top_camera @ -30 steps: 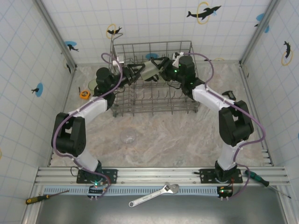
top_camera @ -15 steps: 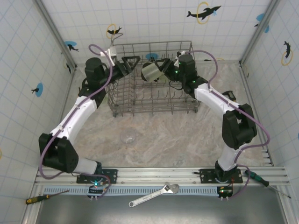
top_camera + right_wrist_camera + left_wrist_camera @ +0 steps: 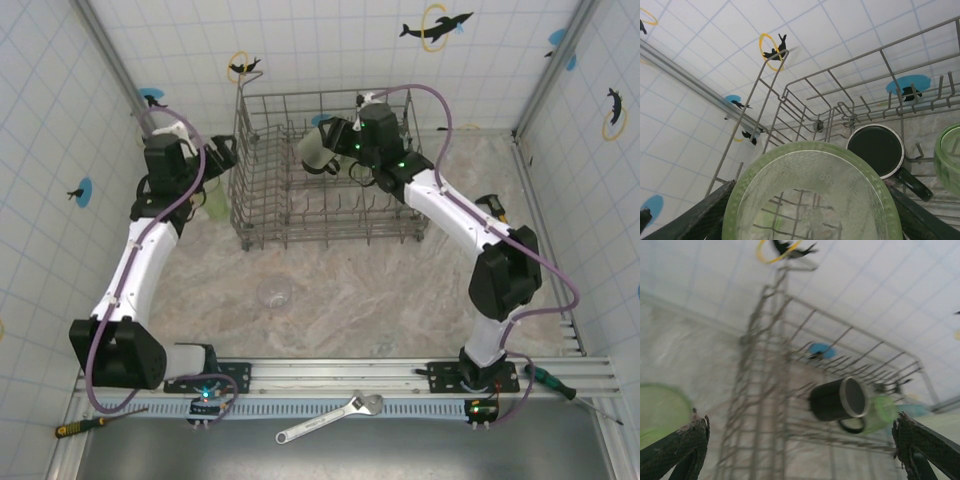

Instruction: Load the cups into the dish rack

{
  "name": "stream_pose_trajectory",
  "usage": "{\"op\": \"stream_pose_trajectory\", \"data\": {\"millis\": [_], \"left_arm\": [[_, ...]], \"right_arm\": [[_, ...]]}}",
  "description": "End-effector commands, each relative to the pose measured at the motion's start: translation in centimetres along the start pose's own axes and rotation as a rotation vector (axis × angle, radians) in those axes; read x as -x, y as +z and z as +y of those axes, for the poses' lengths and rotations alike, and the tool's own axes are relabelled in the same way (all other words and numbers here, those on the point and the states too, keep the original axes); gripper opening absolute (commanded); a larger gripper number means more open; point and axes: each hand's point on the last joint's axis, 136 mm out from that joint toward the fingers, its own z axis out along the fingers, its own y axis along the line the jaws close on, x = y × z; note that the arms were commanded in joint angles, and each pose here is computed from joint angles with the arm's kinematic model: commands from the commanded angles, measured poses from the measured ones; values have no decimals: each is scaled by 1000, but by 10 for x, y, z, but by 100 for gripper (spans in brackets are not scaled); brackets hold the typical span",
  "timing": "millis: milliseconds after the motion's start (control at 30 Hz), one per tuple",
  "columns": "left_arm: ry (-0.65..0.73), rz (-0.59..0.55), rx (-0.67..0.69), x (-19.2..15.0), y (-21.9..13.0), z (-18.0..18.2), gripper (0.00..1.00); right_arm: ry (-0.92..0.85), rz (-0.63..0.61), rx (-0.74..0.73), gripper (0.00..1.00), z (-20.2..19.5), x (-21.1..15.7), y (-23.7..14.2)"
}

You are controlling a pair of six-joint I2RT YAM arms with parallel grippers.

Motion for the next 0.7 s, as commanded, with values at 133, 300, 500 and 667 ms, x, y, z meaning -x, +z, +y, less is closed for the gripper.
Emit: {"op": "stream_pose_trajectory", "data": {"millis": [133,300,500,667], "left_arm": [[109,5,294,-16,-17,59,98],[103,-19,357,-23,-25,83,97],[92,-35,433,-26,-36,102,97],[85,-17,464,-36,-36,115,97]], "right_arm": [[-143,5,-126,33,-8,-11,24],[-204,15,-167,33,-10,-19,39],[-247,33,-208,34,-19,-28,53],[-278,25,-234,34,-26,-31,63]]}}
